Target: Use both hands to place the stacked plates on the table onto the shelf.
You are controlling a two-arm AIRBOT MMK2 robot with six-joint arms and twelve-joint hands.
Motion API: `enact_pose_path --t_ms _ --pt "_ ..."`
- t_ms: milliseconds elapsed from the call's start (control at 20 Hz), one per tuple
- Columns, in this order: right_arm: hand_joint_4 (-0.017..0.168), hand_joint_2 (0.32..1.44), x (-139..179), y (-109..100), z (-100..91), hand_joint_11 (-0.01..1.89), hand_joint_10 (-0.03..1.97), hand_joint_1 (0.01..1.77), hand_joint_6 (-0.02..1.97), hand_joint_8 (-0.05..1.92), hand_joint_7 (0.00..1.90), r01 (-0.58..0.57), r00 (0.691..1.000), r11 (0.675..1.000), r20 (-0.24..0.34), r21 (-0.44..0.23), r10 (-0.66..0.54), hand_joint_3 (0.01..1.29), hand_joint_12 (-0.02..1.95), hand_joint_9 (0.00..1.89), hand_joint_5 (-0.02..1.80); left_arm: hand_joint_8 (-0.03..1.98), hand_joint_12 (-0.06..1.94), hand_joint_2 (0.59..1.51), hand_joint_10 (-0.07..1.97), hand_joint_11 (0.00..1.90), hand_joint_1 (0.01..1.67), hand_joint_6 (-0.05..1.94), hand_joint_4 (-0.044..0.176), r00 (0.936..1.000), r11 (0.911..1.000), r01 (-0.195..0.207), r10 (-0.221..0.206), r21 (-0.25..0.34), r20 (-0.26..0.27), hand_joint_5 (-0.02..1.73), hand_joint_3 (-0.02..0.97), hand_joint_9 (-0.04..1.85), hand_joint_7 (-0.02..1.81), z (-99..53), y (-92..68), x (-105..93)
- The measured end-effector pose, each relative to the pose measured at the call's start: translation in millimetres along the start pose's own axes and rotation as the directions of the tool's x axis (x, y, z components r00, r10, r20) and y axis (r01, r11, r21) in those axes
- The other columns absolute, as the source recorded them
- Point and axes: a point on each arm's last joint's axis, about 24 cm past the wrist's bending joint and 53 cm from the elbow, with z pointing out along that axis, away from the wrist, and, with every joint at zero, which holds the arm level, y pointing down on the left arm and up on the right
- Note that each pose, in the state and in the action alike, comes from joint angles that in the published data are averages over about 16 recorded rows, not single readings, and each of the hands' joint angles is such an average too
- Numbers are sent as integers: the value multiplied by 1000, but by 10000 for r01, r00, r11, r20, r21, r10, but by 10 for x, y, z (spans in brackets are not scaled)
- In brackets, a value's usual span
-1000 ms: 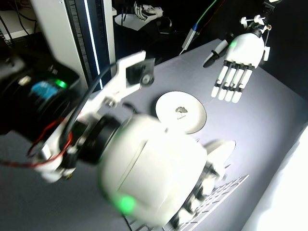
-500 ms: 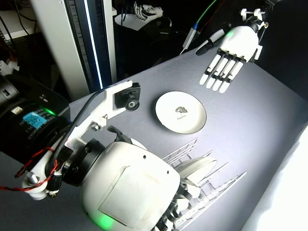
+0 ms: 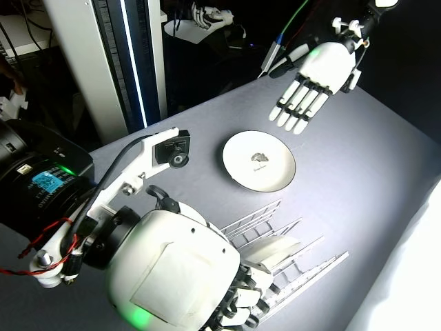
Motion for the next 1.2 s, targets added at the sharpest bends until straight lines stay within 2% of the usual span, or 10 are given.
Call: enact_pose_path --t_ms 300,450,600,700,850,1200 --pt "-4 1082 155 271 3 231 203 1220 87 34 649 623 9975 9951 -281 -766 -646 15 1293 573 616 3 140 1087 12 28 19 21 1 9993 10000 -41 39 -54 -382 133 -2 105 134 134 9 171" --pt "-3 1065 296 475 -14 162 149 1202 39 20 608 1291 9893 9813 -486 -1426 -1373 15 1275 540 587 2 141 1085 12 28 18 21 1 9984 9998 -104 94 -165 -555 132 -2 102 131 187 44 246" --pt "-3 1053 485 673 -62 105 115 1175 34 19 557 2157 9692 9514 -701 -2199 -2359 16 1231 503 540 2 138 1083 12 26 19 21 1 9970 9993 -159 133 -333 -759 126 -2 98 126 224 94 325" --pt "-3 1047 643 778 -114 77 95 1150 31 19 518 2770 9468 9204 -852 -2759 -3105 15 1183 473 497 2 137 1086 12 24 19 21 0 9960 9988 -196 156 -457 -877 121 -2 96 123 240 131 367" --pt "-2 1038 902 879 -218 42 66 1105 31 19 440 3668 8974 8572 -1053 -3615 -4284 15 1066 407 418 2 156 1104 12 22 19 21 0 9944 9975 -275 206 -648 -1041 114 -2 94 120 258 189 422" --pt "2 1007 1409 892 -517 10 24 1033 31 18 249 5079 7425 6744 -1245 -5359 -6582 15 671 232 232 1 201 1155 11 20 19 17 -1 9891 9928 -516 359 -1080 -1429 111 -2 97 120 261 343 538"
